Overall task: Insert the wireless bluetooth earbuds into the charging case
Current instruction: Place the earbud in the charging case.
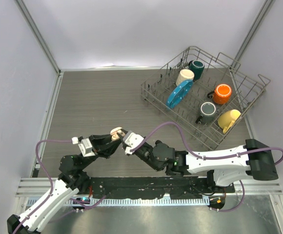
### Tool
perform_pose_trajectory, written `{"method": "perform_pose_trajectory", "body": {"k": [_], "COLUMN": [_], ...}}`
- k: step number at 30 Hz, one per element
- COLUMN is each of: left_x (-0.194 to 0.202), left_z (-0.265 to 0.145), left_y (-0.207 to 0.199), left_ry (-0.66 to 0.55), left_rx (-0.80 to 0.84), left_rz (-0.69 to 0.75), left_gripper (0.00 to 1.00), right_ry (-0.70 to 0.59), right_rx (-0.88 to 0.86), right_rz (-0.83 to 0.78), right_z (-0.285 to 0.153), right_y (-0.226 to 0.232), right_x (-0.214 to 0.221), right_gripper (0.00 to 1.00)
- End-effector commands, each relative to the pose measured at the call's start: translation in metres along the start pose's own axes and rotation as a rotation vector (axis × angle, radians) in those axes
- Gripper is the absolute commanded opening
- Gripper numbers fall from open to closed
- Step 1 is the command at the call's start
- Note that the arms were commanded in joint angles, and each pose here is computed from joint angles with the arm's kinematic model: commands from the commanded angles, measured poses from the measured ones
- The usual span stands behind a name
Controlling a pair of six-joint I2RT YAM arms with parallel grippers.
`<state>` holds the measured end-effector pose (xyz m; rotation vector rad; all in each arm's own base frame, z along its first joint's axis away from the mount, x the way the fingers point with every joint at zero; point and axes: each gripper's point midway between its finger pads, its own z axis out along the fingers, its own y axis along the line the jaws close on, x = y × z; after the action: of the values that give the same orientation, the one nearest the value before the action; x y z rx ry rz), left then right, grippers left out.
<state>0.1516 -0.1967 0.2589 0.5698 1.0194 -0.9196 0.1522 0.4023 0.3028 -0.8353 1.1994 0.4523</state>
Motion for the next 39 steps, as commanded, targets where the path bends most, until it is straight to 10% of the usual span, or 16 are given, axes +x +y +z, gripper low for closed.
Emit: {"method": "perform_pose_trajectory", "body": {"k": [1,39], "left_x": [-0.009,-0.024], "left_z": [-0.002,-0.003], "left_y": [0.002,0.009], "left_ry": [-0.063,-0.126], "left_rx": [-0.012,-0.059], "left_rz": [0.027,0.05], "left_gripper": [0.0,0.0], "right_ry": [0.006,0.022], "right_rx": [0.08,0.0], "right_rz": [-0.008,0.057], "right_z": [0.002,-0.005], "right_y": [-0.013,0.001], "right_x": [-0.005,0.001], "right_gripper": [0.01,0.05]}}
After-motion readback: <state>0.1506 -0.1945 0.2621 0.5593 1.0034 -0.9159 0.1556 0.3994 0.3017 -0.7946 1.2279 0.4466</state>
